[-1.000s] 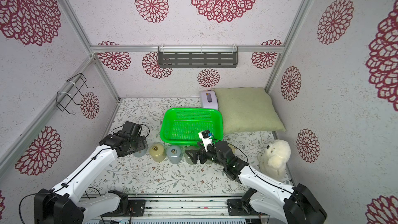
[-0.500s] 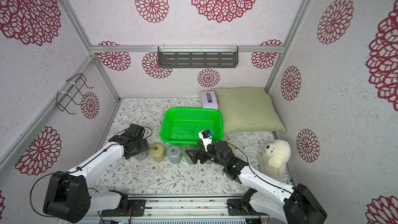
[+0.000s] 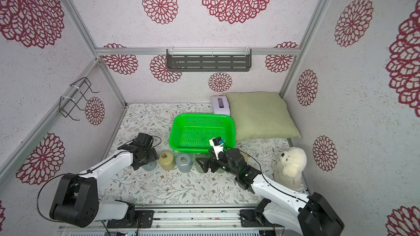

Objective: Take the tea canister out of the basket
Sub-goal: Place the tea canister at the center of the board, then reset both arms

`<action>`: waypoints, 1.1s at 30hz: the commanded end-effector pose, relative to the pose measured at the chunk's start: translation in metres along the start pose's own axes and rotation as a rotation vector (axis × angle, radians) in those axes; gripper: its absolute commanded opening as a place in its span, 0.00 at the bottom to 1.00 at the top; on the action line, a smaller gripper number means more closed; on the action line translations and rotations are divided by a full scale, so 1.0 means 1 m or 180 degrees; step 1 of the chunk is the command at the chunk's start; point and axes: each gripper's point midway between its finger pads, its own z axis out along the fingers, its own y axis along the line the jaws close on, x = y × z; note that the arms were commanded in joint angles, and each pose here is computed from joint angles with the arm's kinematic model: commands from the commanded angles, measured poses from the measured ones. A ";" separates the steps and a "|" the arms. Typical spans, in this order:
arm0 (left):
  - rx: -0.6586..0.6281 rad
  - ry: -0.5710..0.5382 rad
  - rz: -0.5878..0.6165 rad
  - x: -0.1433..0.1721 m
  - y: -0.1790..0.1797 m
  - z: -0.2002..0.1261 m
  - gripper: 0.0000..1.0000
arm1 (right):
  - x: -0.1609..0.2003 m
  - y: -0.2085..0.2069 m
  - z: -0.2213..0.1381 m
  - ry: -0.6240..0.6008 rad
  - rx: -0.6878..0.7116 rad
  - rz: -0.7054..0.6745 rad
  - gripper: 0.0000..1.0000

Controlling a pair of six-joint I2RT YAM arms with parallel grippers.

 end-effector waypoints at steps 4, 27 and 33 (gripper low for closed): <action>0.0136 -0.0057 -0.0106 -0.006 -0.008 0.001 0.98 | -0.025 0.009 -0.001 -0.0201 -0.0030 -0.0127 0.99; 0.1404 -0.1155 -0.0251 -0.086 -0.047 -0.160 0.97 | -0.103 -0.063 -0.082 -0.1039 0.1833 -0.0193 0.99; 0.1433 -0.1545 -0.0297 -0.128 -0.063 -0.178 0.97 | -0.123 -0.118 -0.119 -0.1253 0.2758 -0.0132 0.99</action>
